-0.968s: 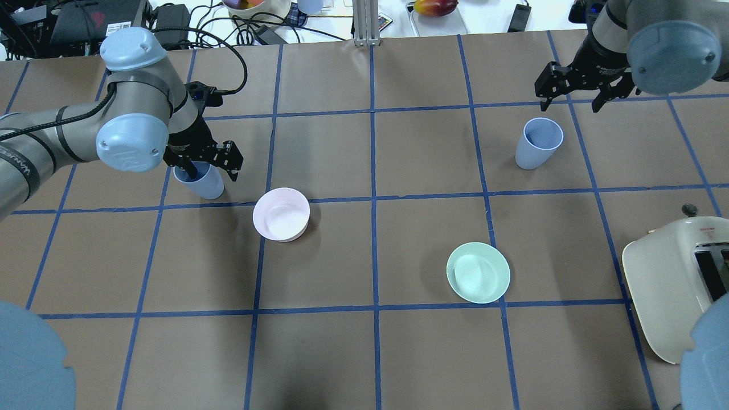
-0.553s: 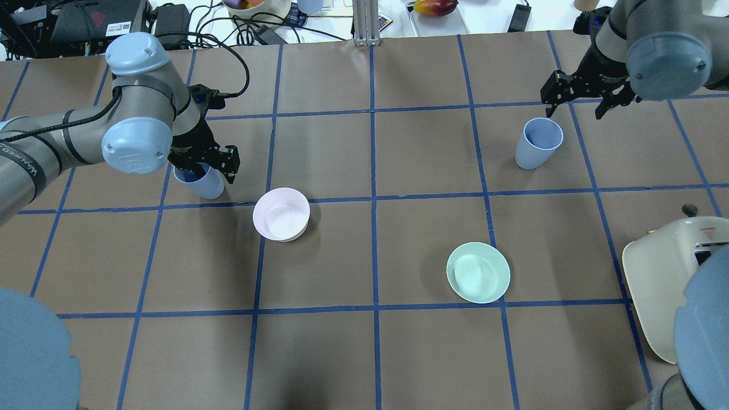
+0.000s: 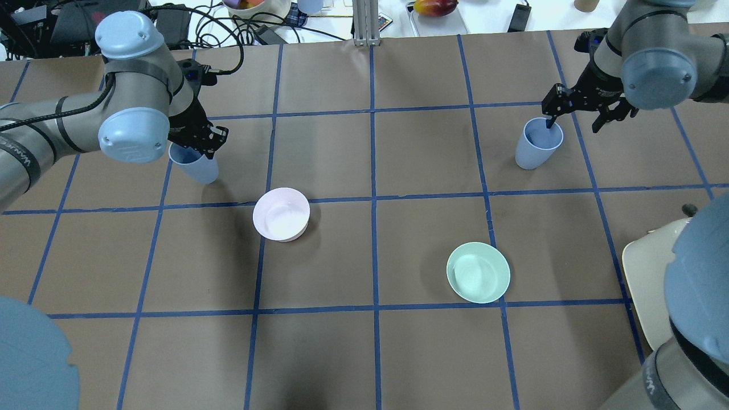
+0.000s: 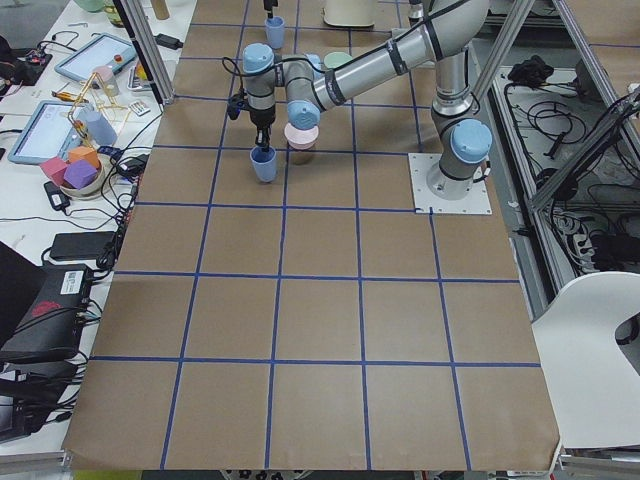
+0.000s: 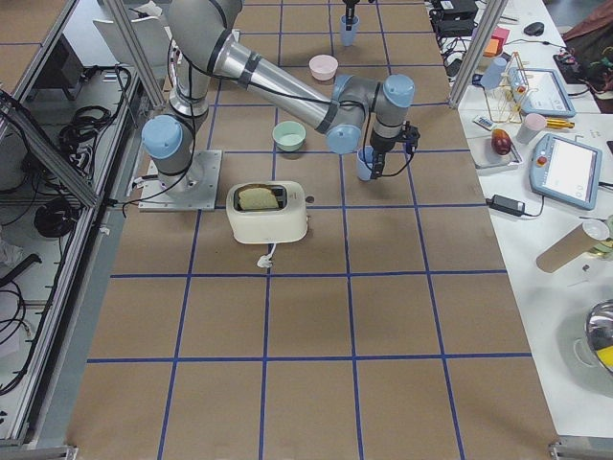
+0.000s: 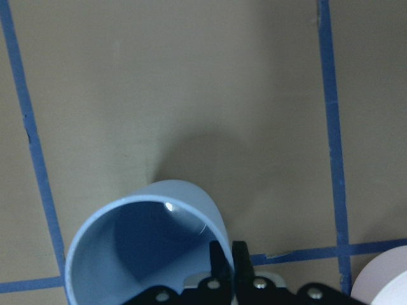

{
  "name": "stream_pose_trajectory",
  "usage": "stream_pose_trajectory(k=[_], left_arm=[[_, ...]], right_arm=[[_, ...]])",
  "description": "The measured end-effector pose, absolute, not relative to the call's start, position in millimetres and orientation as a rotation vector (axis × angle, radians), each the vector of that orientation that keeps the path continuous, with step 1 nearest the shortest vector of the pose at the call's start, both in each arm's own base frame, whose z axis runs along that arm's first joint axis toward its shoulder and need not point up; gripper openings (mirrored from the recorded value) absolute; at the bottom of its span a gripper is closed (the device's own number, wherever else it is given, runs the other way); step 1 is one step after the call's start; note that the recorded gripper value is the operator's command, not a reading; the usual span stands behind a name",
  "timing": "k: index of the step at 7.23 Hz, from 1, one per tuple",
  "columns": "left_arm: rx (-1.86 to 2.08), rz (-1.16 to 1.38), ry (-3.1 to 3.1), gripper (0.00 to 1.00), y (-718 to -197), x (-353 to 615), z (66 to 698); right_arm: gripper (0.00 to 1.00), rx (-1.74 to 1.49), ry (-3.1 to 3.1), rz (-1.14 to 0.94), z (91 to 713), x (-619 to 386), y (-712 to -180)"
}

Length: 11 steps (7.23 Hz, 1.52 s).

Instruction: Stack blue cups with both arms

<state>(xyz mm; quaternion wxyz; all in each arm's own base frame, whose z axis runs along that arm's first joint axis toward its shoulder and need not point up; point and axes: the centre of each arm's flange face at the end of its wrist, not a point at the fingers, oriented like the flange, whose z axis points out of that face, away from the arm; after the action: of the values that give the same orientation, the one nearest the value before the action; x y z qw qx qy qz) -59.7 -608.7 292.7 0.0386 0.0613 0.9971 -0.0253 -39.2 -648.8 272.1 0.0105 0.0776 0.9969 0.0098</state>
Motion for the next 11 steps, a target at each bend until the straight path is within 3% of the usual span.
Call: stream_pose_trajectory(k=[2,3,4,5,6,11], left_arm=[[0.129,-0.094,3.082,0.00,-610.9,-100.4,335.4],[0.058,-0.086,3.098,0.00,-607.5,-140.8,353.0],[-0.040,-0.074,3.113,0.00,-600.3,-182.2,362.7],[-0.173,-0.068,3.123,0.00,-591.6,-219.9,364.9],[-0.296,-0.053,3.127,0.00,-581.4,-253.7,360.1],[-0.645,-0.031,3.112,0.00,-540.1,-369.2,284.9]], right_arm=[[0.73,0.235,3.108,0.046,257.8,-39.8,-652.6],[0.47,0.234,3.105,0.053,253.1,-39.4,-653.3],[0.30,0.236,3.092,0.059,250.6,-38.2,-653.6],[0.20,0.236,3.071,0.061,249.7,-36.1,-653.6],[0.00,0.236,3.057,0.067,249.8,-34.4,-653.1],[0.00,0.225,3.044,0.096,277.2,-28.5,-647.0]])
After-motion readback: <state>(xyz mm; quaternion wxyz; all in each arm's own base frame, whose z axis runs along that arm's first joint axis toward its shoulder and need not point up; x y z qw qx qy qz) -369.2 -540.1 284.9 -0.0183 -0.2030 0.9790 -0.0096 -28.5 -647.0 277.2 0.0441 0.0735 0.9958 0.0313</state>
